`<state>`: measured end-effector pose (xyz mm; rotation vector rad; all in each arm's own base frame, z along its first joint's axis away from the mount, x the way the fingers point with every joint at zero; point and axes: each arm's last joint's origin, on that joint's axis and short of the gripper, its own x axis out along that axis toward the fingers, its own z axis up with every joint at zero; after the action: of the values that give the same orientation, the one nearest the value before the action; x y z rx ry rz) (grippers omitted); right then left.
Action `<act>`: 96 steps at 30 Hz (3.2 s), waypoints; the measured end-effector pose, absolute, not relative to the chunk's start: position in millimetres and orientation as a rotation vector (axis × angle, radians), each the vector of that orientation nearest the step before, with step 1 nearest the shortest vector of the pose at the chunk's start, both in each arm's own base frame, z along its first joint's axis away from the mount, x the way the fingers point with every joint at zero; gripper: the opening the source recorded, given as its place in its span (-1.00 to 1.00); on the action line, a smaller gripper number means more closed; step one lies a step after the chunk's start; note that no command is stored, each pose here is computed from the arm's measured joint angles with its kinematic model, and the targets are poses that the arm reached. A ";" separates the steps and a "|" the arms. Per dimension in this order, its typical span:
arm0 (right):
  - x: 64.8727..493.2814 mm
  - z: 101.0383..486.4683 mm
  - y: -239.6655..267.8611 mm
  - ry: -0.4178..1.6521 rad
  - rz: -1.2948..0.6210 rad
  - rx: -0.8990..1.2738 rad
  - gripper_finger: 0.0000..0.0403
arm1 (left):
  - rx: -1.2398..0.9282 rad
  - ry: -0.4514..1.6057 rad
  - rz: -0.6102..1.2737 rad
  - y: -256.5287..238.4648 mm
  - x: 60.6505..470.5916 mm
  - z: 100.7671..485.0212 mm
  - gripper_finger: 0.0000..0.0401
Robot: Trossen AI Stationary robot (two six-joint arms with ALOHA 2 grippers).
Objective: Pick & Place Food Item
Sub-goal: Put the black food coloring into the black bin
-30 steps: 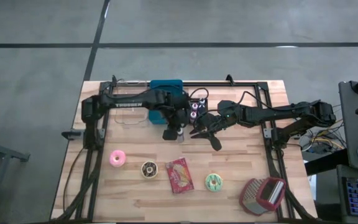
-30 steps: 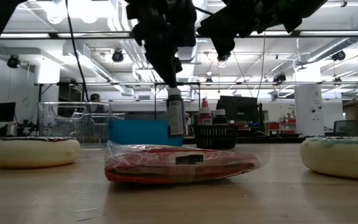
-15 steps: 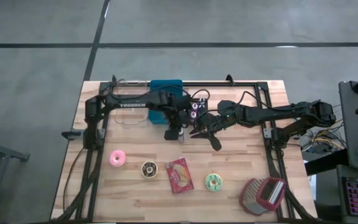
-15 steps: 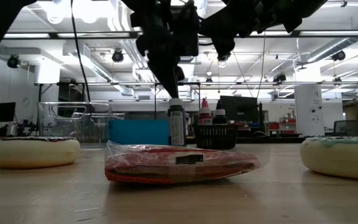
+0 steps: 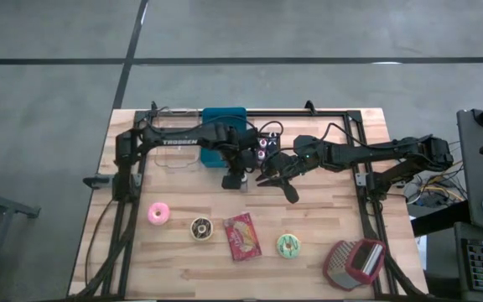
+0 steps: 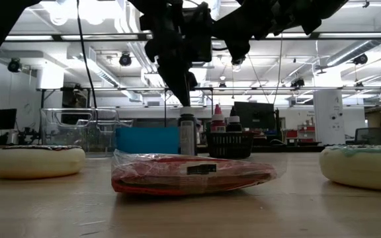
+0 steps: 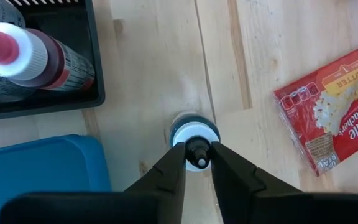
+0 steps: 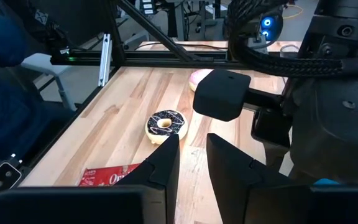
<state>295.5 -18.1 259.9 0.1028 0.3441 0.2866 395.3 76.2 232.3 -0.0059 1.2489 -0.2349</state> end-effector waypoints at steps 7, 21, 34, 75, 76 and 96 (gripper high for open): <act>295.5 259.9 -18.1 0.344 0.287 0.101 -0.66 | -0.015 1.249 -0.228 76.2 395.0 233.0 -0.50; 295.5 259.9 -18.1 0.344 0.287 0.101 -0.60 | -0.016 1.305 -0.251 74.4 386.4 240.1 -0.34; 295.5 260.0 -18.1 0.344 0.287 0.103 -0.65 | 0.018 1.123 -0.270 57.9 338.7 314.7 -0.34; 295.5 260.0 -18.1 0.343 0.287 0.103 -0.62 | -0.065 0.643 -0.146 14.5 135.6 326.2 -0.33; 295.5 260.0 -18.0 0.343 0.287 0.101 -0.63 | -0.065 0.643 -0.146 14.5 135.8 326.1 -0.33; 298.1 268.1 -18.0 0.260 0.286 0.110 -0.62 | -0.065 0.643 -0.146 14.5 135.8 326.1 -0.34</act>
<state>298.1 -18.0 268.1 0.1105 0.2602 0.2864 135.8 14.5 326.1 -0.0648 0.6434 -0.1458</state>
